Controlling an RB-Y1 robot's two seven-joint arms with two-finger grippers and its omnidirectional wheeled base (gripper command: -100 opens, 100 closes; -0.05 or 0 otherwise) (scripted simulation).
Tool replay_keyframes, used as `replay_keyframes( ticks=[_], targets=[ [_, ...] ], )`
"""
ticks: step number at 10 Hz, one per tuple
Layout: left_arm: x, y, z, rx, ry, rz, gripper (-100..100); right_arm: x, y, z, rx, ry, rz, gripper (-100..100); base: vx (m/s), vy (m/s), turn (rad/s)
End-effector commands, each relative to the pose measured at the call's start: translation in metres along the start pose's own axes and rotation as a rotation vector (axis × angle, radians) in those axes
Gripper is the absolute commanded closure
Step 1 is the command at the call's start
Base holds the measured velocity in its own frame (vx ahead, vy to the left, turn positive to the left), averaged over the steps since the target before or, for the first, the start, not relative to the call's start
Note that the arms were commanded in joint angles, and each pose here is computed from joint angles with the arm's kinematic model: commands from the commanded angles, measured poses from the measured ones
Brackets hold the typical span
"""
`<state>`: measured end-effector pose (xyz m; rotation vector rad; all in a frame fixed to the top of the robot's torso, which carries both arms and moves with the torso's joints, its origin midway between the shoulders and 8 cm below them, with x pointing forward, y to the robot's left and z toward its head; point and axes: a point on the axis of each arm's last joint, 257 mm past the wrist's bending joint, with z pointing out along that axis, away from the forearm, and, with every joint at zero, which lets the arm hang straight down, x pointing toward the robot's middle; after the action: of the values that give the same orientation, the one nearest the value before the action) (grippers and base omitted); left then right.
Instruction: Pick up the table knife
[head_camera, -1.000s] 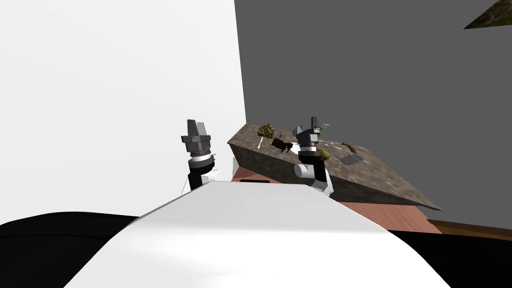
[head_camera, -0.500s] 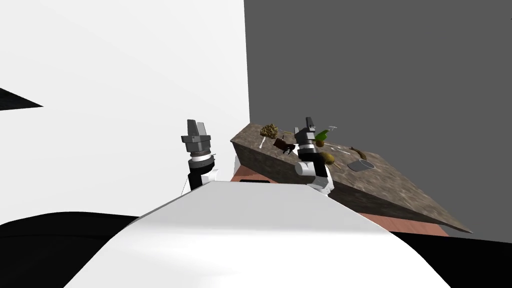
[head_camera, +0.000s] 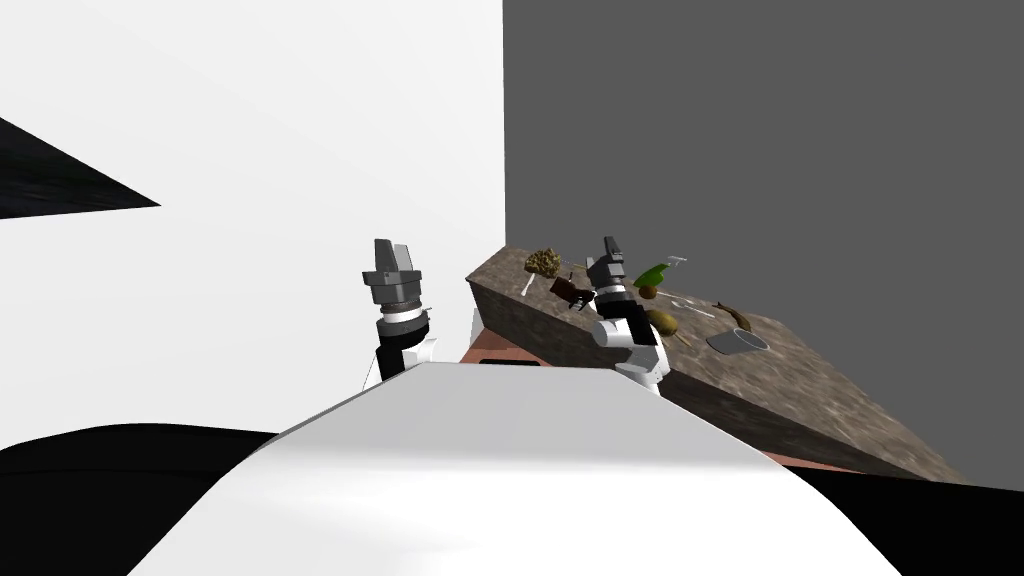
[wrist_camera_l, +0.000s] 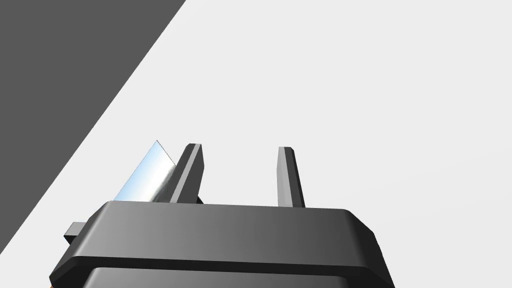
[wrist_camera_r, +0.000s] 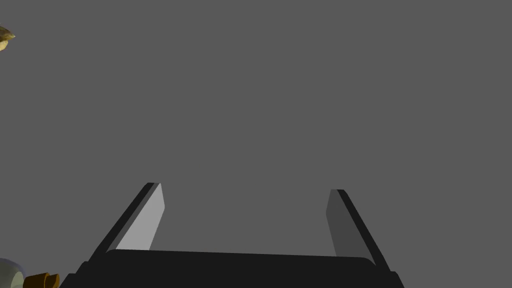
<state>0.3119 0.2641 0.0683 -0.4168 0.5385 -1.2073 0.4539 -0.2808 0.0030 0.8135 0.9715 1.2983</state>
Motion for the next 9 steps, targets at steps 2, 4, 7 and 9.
replay_keyframes(
  ticks=[2,4,7,9],
  targets=[
    [0.000,0.000,0.000,0.000,0.000,0.000,0,-0.001,-0.016,0.002,0.065,0.004,-0.012,-100,-0.015,-0.030,0.069],
    [0.000,0.000,0.000,0.000,0.000,0.000,0,-0.004,-0.028,0.006,0.118,0.011,-0.036,-100,-0.020,-0.025,0.203],
    [0.000,0.000,0.000,0.000,0.000,0.000,0,-0.007,-0.046,0.008,0.193,0.019,-0.061,-100,-0.012,-0.026,0.147],
    [0.000,0.000,0.000,0.000,0.000,0.000,0,-0.011,-0.058,0.010,0.242,0.026,-0.086,-100,-0.009,-0.020,0.140]
  ],
)
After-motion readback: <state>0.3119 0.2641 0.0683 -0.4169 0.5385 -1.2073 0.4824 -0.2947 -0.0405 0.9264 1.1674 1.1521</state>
